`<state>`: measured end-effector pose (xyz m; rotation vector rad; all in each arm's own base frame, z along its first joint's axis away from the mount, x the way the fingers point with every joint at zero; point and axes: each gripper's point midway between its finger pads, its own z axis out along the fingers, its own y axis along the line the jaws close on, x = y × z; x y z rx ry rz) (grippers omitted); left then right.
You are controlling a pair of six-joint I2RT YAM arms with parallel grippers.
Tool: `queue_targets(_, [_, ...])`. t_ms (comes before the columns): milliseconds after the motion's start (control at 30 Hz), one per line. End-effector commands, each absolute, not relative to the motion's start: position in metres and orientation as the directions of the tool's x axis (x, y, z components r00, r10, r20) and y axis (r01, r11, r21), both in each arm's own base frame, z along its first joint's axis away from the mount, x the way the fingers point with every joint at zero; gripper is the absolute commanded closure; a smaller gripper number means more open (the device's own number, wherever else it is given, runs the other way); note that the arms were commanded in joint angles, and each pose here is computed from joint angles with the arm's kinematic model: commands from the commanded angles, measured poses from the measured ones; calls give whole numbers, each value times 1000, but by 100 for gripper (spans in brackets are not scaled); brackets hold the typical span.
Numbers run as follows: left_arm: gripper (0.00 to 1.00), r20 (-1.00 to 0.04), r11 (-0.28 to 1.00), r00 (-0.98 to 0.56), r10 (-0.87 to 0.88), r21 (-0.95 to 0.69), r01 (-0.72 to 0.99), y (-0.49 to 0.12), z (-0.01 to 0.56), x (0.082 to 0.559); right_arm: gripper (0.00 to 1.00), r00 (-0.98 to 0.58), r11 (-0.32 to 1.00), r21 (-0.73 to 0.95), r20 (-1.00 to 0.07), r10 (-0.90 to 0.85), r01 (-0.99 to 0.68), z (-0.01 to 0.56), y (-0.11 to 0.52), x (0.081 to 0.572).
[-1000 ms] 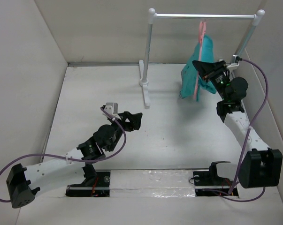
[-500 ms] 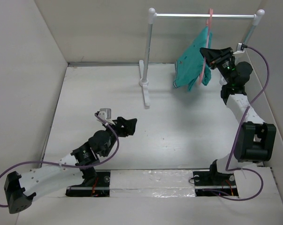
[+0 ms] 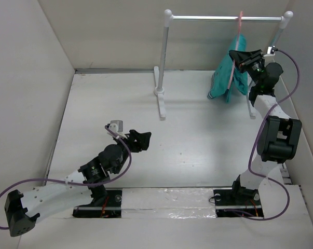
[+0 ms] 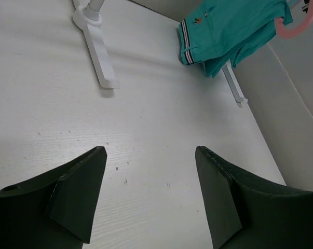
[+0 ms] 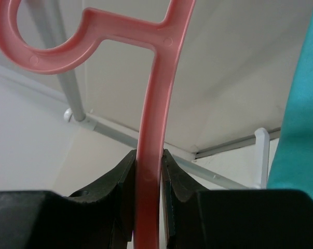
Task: Place the trousers on the hanger
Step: Place the hanger at the clothesline, then reset both arms
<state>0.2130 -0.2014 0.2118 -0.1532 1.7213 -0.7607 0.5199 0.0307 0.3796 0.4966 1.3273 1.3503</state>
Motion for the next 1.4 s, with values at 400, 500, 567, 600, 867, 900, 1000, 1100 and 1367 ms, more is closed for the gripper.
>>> queue_targets(400, [33, -824, 786, -283, -491, -559, 264, -201, 218, 218, 63, -184, 307, 719, -517, 836, -623, 419, 31, 500])
queue_targets(500, [33, -827, 786, -275, -490, -556, 270, -202, 224, 219, 32, -158, 338, 703, -539, 828, -625, 422, 24, 492])
queue_targets(567, [32, -829, 785, -268, -492, -555, 276, -203, 233, 220, 24, -140, 375, 695, -563, 814, -613, 422, 19, 490])
queue_targets(600, [32, -831, 789, -270, -486, -550, 274, -204, 233, 220, 16, -116, 400, 678, -581, 806, -617, 430, 15, 483])
queue_targets(867, [28, -822, 777, -248, -513, -567, 274, -207, 267, 225, 0, 28, 643, 620, -710, 704, -449, 426, -20, 445])
queue_targets(900, [27, -821, 773, -247, -515, -570, 279, -208, 270, 225, 0, 42, 667, 608, -725, 687, -431, 425, -23, 439])
queue_targets(1000, [25, -806, 751, -238, -542, -591, 294, -209, 288, 224, 0, 89, 743, 520, -792, 604, -422, 428, -13, 406])
queue_targets(1100, [24, -790, 727, -221, -572, -613, 309, -207, 308, 222, 0, 106, 796, 405, -861, 497, -449, 425, 6, 365])
queue_targets(1367, [24, -733, 653, -177, -657, -670, 352, -183, 339, 207, 0, 101, 894, 217, -956, 277, -391, 367, 37, 265])
